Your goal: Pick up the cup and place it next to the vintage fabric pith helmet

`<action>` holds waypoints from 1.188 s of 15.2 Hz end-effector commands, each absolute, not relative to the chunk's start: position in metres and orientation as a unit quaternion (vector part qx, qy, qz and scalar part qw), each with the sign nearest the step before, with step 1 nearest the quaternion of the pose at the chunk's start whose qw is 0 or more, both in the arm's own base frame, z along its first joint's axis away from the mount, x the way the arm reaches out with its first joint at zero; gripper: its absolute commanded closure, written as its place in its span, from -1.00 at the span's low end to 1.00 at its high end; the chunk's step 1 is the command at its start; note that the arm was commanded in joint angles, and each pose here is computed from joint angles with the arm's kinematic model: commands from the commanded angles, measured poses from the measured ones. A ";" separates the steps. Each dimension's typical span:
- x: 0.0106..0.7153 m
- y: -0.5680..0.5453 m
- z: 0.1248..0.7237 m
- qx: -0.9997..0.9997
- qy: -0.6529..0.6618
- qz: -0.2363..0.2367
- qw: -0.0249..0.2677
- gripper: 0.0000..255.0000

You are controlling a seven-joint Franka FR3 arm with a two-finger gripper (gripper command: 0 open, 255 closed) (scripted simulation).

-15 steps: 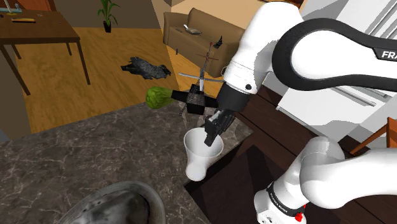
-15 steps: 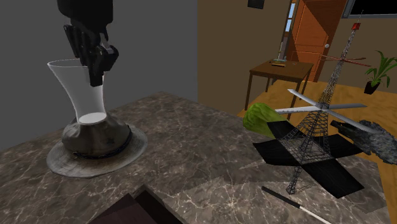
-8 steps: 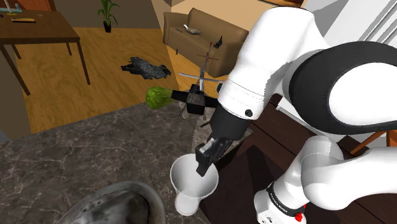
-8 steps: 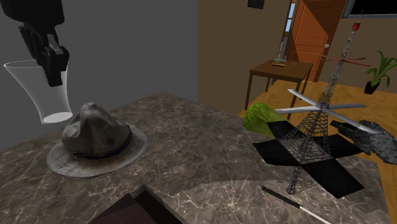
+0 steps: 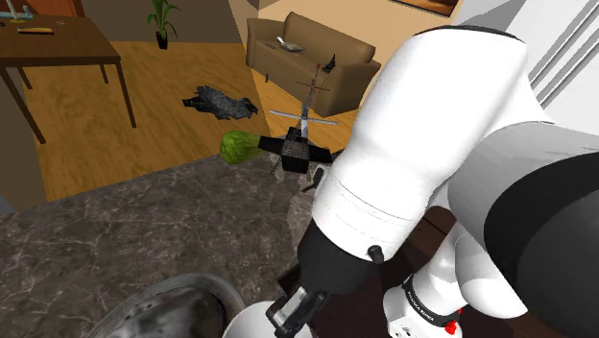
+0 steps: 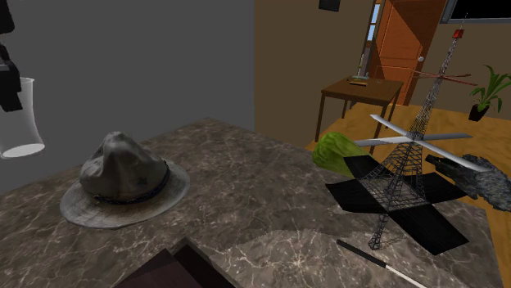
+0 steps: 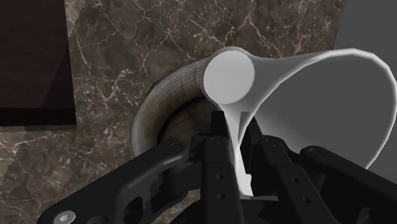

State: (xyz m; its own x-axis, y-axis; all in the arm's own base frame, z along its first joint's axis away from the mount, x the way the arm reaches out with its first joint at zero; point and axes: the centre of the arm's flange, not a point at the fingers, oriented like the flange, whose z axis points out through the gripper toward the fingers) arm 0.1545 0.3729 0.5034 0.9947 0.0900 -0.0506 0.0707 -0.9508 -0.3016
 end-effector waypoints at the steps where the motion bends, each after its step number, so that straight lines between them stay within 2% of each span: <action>1: 0.137 0.394 0.506 -0.987 -0.040 0.032 0.152 1.00; 18: 0.004 0.575 0.506 -0.987 -0.040 0.032 0.152 1.00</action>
